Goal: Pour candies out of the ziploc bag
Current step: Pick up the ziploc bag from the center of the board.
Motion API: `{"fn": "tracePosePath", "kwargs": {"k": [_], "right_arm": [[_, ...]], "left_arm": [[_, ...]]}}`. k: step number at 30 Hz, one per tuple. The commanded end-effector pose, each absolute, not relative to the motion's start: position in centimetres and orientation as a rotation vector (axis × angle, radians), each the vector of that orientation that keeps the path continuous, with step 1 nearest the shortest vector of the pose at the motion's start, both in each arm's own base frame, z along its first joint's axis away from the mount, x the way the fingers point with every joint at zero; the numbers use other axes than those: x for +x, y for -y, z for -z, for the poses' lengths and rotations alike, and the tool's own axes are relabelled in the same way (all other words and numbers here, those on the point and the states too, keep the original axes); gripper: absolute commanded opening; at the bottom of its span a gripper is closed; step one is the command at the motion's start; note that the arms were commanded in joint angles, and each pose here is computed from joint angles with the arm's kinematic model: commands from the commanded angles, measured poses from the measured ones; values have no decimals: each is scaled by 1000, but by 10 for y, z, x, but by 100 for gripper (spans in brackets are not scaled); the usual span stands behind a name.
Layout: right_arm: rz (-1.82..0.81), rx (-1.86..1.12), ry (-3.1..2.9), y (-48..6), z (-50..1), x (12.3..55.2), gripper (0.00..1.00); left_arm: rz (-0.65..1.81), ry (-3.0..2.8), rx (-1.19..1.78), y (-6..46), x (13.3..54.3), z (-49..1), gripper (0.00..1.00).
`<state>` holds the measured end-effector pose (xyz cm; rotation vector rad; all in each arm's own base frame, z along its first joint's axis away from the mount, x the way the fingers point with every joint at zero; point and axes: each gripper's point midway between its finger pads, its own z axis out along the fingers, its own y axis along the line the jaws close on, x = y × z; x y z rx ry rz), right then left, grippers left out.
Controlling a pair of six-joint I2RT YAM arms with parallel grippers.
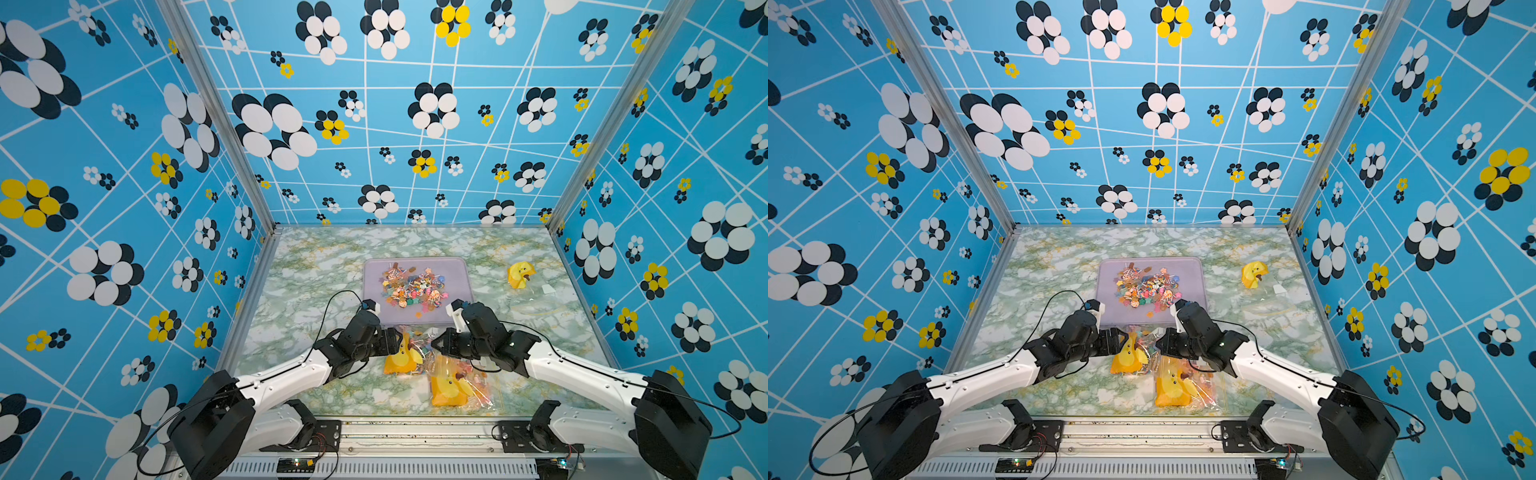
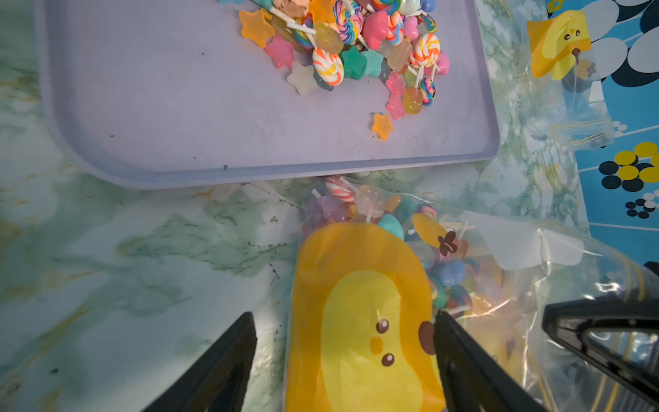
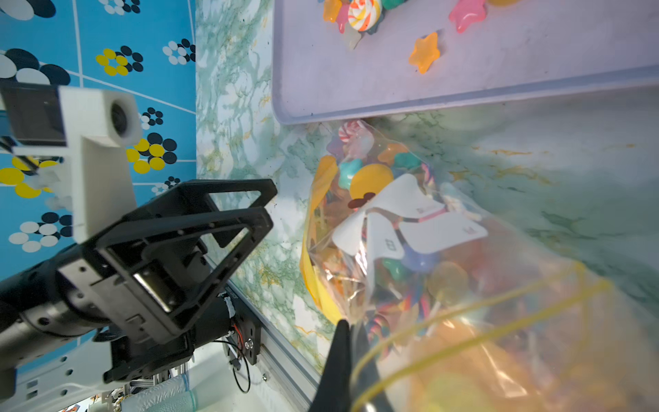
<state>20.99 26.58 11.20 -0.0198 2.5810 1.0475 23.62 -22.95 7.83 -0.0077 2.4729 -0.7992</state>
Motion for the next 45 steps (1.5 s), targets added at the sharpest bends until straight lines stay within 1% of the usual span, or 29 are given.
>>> {"fn": "tracePosePath", "kwargs": {"k": [1, 9, 18, 24, 26, 33, 36, 40, 41, 45], "right_arm": [[-1042, -69, -2527, -269, -131, 216, 0], [-940, -81, -2505, -249, -144, 213, 0], [-920, -81, -2518, -247, -137, 212, 0], [-933, -82, -2529, -251, -131, 213, 0], [-936, -80, -2527, -252, -131, 214, 0], [-934, -82, -2518, -252, -133, 214, 0], [-935, -82, -2514, -252, -133, 215, 0], [-936, -89, -2506, -255, -136, 219, 0], [-938, -93, -2504, -257, -137, 220, 0], [-942, -112, -2494, -263, -143, 225, 0]], "left_arm": [[818, -2492, -6, 231, 235, -74, 81], [826, -2530, 11, 237, 234, -62, 83], [895, -2573, 28, 256, 231, -52, 83], [930, -2564, 65, 270, 226, -53, 80], [935, -2578, 79, 275, 223, -49, 76], [949, -2610, 86, 283, 220, -41, 55], [932, -2611, 77, 281, 221, -41, 42], [922, -2605, 80, 281, 223, -43, 21], [922, -2601, 80, 281, 224, -44, 17], [923, -2597, 84, 281, 226, -46, 9]]}}
